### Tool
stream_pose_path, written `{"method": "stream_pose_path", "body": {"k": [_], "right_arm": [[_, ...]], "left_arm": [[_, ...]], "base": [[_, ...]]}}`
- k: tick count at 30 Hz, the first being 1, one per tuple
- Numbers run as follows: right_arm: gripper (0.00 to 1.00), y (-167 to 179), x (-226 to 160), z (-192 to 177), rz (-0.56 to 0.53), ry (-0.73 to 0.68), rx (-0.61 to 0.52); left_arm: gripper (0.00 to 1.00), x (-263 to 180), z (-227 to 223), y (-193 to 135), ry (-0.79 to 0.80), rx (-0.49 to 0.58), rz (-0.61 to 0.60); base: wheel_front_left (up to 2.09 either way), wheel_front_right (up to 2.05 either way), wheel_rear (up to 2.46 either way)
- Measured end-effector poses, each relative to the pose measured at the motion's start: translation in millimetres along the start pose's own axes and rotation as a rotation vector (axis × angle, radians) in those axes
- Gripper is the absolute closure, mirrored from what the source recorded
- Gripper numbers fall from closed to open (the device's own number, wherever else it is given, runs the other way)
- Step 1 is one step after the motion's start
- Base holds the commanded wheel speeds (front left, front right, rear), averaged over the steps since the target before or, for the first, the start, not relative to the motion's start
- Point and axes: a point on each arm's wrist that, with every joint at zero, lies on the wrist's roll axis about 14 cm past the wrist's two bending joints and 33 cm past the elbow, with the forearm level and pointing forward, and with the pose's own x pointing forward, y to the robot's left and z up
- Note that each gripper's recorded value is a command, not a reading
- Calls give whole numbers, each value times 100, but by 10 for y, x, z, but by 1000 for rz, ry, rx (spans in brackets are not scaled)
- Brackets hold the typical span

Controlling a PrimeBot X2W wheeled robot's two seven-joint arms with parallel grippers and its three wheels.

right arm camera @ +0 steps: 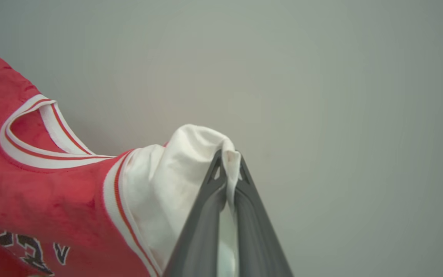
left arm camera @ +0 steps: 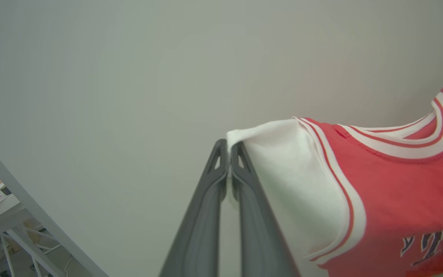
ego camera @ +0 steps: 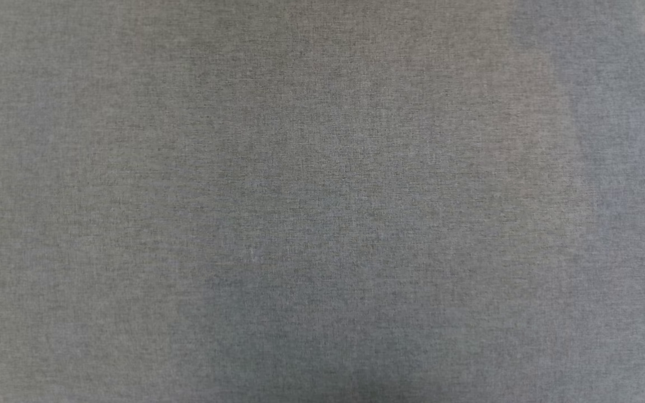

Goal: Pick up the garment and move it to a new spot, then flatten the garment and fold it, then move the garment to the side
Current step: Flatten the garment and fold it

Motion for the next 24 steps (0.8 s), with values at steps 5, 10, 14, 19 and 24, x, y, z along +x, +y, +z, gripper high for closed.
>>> {"method": "stream_pose_path", "body": {"k": [5,10,14,19,24], "right_arm": [[100,241,-105,-464,48,70,36],[100,527,-386,-826,106,127,85],[100,820,-920,-1157,172,219,152],[100,951,-1455,-1290,211,288,200],[100,1078,-2001,-1395,252,362,225]], "left_arm": [[100,-118,-512,-178,70,-64,-28],[100,-461,-976,-288,143,-120,-36],[100,-997,-1243,-485,183,-193,-51],[100,-1705,-1557,-759,287,-282,-33],[100,-2465,-1747,-1066,399,-371,0]], "base": [[0,0,0],[0,0,0],[0,0,0],[0,0,0],[0,0,0]]}}
